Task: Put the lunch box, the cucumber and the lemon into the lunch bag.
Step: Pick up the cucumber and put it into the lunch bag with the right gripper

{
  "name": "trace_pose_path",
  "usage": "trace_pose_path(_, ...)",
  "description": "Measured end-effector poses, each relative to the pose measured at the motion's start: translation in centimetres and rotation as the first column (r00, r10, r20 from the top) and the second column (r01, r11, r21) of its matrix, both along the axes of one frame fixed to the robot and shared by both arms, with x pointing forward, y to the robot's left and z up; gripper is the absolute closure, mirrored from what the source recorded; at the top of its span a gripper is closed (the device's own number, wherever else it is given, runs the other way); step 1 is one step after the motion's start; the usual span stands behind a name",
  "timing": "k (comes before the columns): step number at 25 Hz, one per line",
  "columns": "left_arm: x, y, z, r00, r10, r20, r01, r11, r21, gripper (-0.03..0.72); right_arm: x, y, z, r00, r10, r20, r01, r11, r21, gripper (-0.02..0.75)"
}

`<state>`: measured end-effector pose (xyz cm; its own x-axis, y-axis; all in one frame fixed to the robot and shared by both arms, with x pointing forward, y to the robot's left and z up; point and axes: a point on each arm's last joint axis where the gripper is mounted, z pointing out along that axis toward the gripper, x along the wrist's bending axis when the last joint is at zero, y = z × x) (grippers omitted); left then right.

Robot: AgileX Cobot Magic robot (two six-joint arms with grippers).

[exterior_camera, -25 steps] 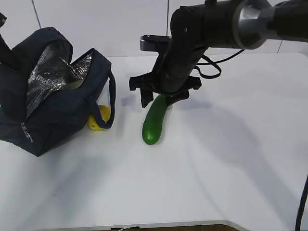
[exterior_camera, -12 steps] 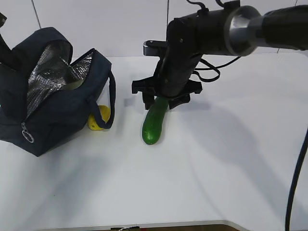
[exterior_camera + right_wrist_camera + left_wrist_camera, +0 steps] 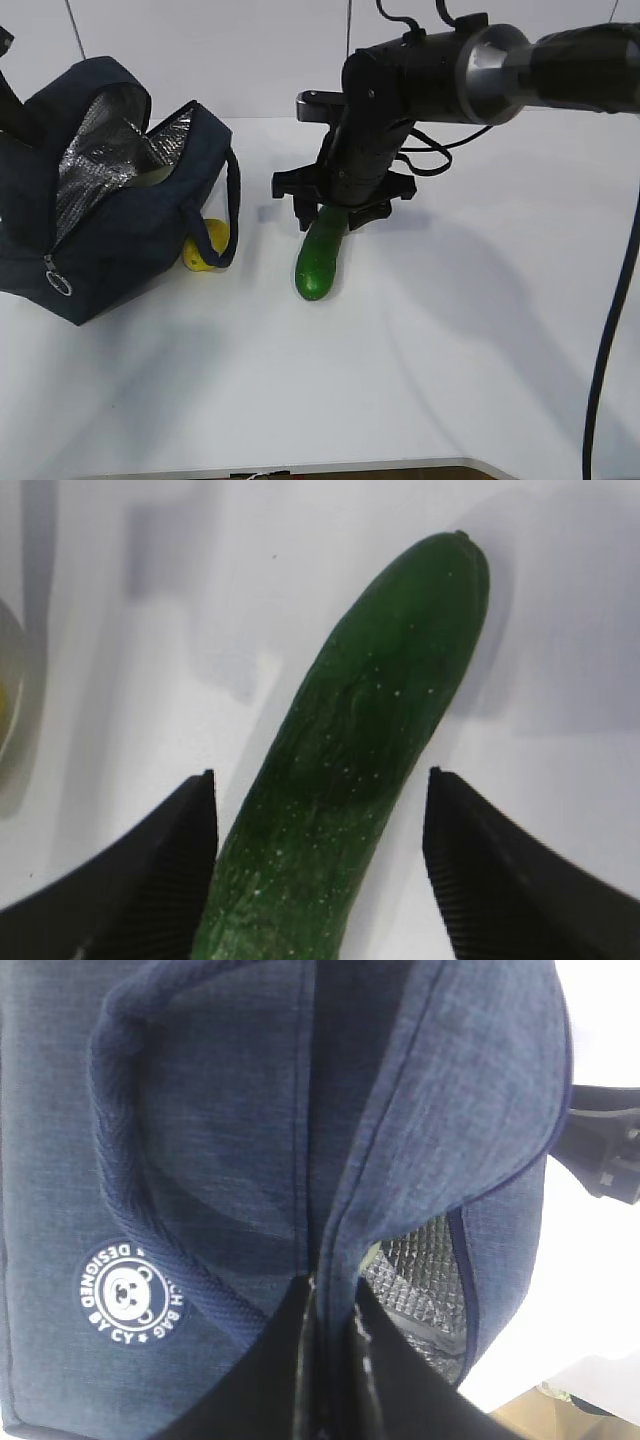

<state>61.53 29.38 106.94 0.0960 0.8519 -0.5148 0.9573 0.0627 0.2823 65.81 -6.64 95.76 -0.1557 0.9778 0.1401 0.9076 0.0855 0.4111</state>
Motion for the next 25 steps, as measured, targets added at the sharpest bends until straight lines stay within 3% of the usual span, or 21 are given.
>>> trace_pose_path(25, 0.0, 0.0, 0.0, 1.0, 0.0, 0.0, 0.0, 1.0, 0.002, 0.688, 0.2, 0.1, -2.7, 0.997, -0.022, -0.07, 0.019, 0.999, -0.033, 0.224)
